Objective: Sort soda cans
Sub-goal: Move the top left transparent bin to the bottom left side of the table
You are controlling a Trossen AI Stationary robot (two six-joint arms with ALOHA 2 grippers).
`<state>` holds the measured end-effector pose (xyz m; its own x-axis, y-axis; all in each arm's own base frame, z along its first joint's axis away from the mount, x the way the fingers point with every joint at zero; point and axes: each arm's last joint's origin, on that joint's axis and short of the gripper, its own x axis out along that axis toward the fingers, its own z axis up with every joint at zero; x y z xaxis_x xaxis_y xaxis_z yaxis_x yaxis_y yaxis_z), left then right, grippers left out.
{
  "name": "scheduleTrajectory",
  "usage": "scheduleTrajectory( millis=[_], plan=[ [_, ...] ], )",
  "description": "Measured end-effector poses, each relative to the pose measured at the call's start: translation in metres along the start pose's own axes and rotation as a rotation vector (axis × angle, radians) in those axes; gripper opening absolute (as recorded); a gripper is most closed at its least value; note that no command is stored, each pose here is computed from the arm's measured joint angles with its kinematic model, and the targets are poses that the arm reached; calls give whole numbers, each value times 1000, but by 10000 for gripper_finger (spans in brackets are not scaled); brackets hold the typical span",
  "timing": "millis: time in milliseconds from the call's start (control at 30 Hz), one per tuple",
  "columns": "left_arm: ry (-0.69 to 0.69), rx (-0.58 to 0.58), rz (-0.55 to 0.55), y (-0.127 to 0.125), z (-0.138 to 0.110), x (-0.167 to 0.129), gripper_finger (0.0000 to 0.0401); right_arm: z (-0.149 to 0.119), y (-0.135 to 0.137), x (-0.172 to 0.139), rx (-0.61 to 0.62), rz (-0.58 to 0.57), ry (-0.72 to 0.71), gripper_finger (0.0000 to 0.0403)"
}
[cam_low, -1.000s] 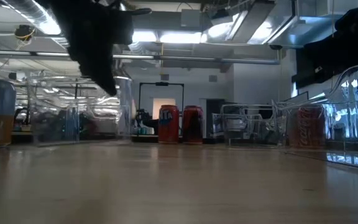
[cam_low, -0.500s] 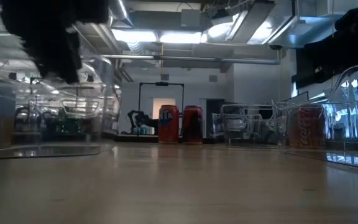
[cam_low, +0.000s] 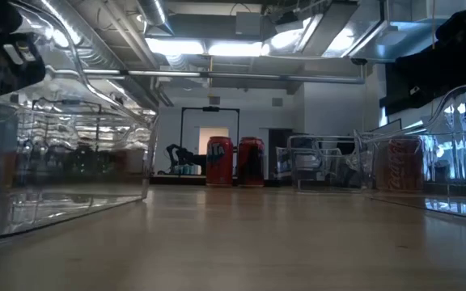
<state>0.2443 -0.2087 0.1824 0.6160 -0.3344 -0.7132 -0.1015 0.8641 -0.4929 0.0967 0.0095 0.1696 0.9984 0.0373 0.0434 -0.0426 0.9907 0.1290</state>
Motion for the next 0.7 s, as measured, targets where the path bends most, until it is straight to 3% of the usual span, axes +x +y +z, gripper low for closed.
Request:
scheduleTrajectory(
  millis=[333,533,700],
  plan=[
    [-30,-24,-4,4,9,1,43,0,0,0,0,-4,3,49],
    [-22,-57,21,16,20,2,111,0,0,0,0,-7,1,49],
    [71,-92,-67,23,32,-3,161,0,0,0,0,-7,1,49]
  ],
)
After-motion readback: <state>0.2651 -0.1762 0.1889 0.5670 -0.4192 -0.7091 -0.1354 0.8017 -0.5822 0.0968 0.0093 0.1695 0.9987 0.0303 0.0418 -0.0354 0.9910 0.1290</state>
